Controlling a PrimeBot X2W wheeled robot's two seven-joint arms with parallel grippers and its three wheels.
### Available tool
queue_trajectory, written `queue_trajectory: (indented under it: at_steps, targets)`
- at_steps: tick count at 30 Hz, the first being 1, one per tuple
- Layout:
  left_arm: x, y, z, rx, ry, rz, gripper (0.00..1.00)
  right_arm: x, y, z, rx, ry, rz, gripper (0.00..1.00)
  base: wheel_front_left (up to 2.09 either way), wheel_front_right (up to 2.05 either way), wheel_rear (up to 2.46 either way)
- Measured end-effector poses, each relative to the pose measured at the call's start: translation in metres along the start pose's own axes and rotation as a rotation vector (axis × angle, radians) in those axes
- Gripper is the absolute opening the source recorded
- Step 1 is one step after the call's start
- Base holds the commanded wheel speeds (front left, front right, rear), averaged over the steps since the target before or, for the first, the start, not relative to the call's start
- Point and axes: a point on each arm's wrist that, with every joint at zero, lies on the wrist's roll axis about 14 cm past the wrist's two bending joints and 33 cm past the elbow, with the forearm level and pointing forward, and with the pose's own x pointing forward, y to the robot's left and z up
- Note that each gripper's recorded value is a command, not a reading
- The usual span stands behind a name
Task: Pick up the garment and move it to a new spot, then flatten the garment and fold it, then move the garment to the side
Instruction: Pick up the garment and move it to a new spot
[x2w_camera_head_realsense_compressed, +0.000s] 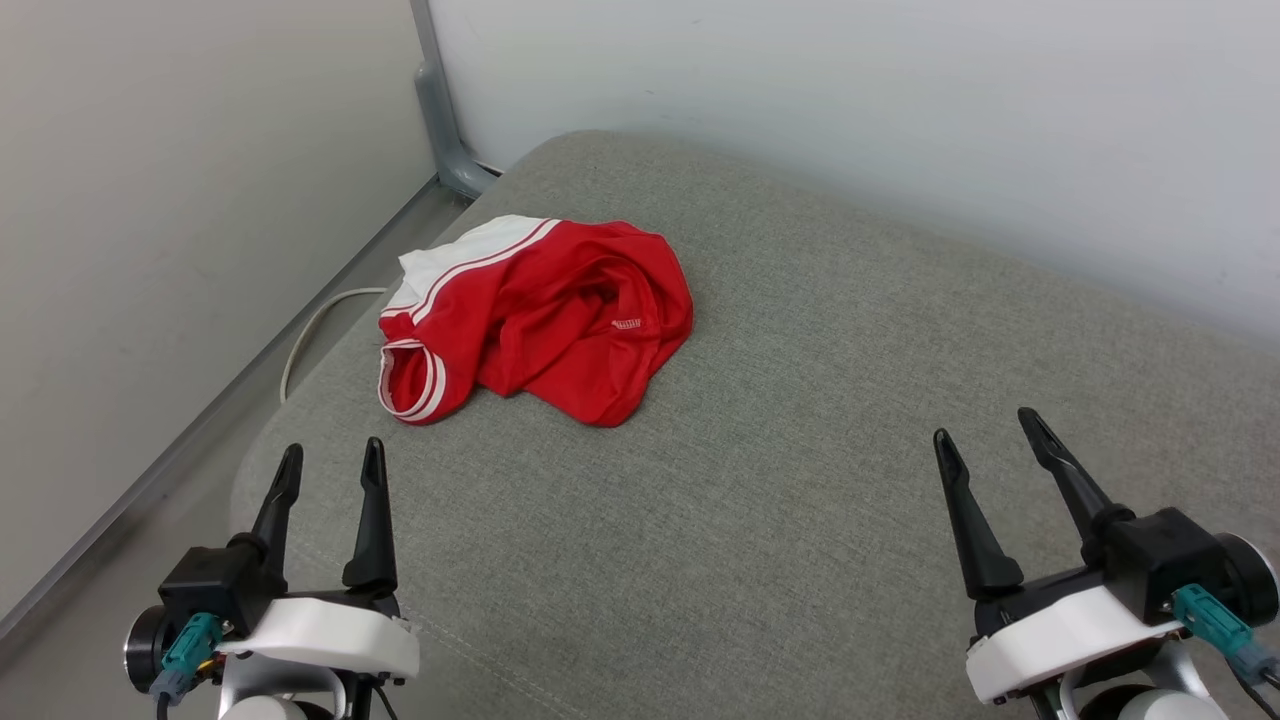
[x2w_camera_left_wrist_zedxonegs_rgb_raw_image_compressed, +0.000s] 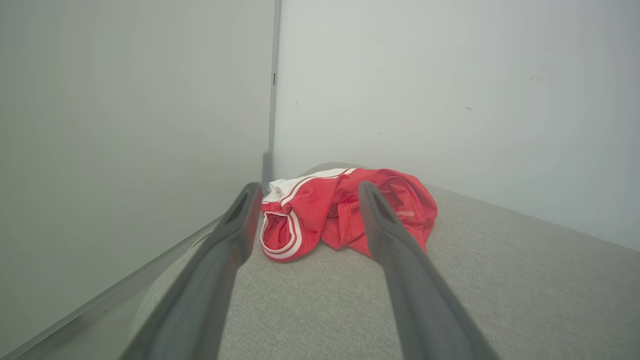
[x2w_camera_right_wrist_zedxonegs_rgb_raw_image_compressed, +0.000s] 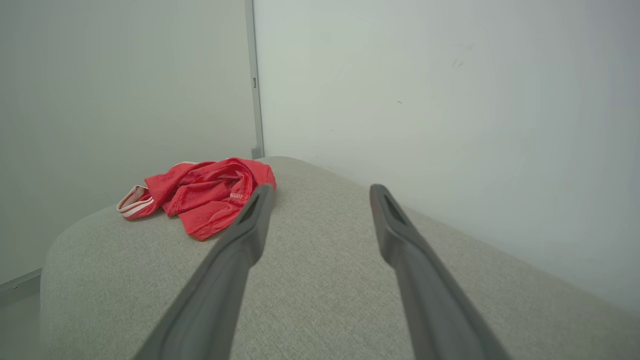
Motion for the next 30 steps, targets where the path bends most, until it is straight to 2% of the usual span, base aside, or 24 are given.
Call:
queue_trajectory:
  at_steps: [8, 14, 18, 24, 30]
  targets:
    - [0.025, -0.01, -0.019, -0.071, 0.054, -0.013, 1.0, -0.002, -0.015, -0.005, 0.006, 0.017, -0.033, 1.0, 0.0, 0.0, 0.0]
    - [0.084, -0.029, -0.025, -0.106, 0.142, -0.075, 1.0, 0.002, -0.04, -0.015, 0.009, 0.038, -0.074, 1.0, 0.0, 0.0, 0.0]
    - [0.126, -0.054, -0.028, -0.123, 0.209, -0.15, 1.0, 0.001, -0.063, -0.026, 0.014, 0.057, -0.118, 1.0, 0.0, 0.0, 0.0]
    - [0.171, -0.074, -0.067, -0.105, 0.463, -0.2, 1.0, -0.001, -0.097, -0.048, 0.03, 0.085, -0.189, 1.0, 0.0, 0.0, 0.0]
    - [0.194, -0.072, -0.122, -0.023, 0.779, -0.179, 1.0, 0.0, -0.123, -0.07, 0.042, 0.108, -0.233, 1.0, 0.0, 0.0, 0.0]
